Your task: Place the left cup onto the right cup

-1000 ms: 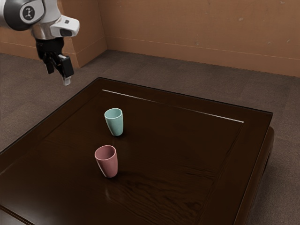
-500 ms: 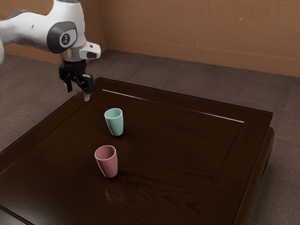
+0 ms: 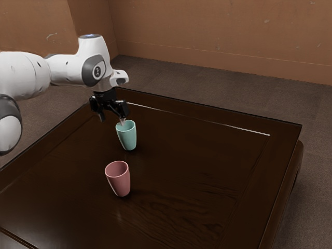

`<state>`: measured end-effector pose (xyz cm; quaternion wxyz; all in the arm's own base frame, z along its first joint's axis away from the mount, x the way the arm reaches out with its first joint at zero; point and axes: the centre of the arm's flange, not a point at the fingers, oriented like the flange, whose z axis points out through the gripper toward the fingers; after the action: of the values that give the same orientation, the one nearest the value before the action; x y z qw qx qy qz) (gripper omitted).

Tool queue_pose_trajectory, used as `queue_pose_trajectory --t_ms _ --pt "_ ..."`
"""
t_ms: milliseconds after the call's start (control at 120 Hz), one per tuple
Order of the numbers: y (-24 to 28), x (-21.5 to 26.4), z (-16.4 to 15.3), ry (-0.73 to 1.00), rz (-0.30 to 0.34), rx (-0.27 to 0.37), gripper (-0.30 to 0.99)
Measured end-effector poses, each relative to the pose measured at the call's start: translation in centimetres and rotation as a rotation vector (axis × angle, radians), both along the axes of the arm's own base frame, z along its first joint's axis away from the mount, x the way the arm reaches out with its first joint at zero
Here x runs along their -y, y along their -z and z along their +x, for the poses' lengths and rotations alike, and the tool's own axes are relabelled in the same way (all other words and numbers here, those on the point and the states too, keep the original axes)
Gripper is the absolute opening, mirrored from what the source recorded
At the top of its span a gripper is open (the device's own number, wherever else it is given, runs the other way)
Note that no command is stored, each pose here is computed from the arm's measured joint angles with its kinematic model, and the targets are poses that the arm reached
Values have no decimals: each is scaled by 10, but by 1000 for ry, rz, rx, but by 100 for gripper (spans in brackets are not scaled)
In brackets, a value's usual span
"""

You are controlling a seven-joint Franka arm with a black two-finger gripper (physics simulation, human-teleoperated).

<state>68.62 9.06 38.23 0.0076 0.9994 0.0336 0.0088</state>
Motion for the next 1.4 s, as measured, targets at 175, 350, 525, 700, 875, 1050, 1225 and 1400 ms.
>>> queue_pose_trajectory --t_ms 175,350,525,700,875,1050,1225,1400 --pt "13 -4 26 -15 13 51 69" --pt "19 -26 36 -43 25 73 69" --pt "25 -45 40 -51 30 82 69" --pt "43 -55 42 -54 23 69 69" --pt "64 -57 42 -50 16 57 69" --pt "86 -56 41 -45 9 34 69" --pt "92 -47 43 -50 -27 45 37" --pt "93 -41 44 -68 -68 57 7"
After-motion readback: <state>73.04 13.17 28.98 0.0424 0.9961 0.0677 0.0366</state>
